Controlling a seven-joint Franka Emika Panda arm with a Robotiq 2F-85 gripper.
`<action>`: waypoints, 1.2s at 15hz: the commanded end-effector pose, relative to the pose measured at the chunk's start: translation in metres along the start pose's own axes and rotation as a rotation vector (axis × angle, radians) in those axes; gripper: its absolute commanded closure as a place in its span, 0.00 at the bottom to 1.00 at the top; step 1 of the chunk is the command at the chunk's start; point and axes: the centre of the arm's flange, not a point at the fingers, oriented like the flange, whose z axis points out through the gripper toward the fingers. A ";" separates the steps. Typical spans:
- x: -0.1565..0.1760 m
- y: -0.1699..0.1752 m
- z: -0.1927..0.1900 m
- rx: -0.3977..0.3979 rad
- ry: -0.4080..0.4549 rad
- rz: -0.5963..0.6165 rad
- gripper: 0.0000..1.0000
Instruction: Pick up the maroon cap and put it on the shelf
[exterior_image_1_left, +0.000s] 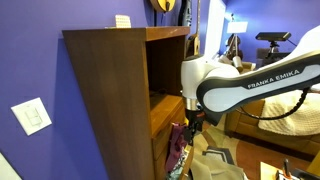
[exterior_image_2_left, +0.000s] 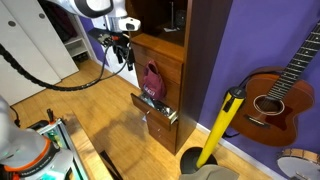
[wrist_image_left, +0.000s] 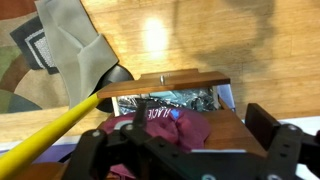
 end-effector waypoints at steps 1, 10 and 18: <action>-0.013 0.004 0.035 0.081 0.115 0.101 0.00; -0.003 0.010 0.053 0.097 0.228 0.118 0.00; -0.005 0.026 0.064 0.038 0.249 0.153 0.00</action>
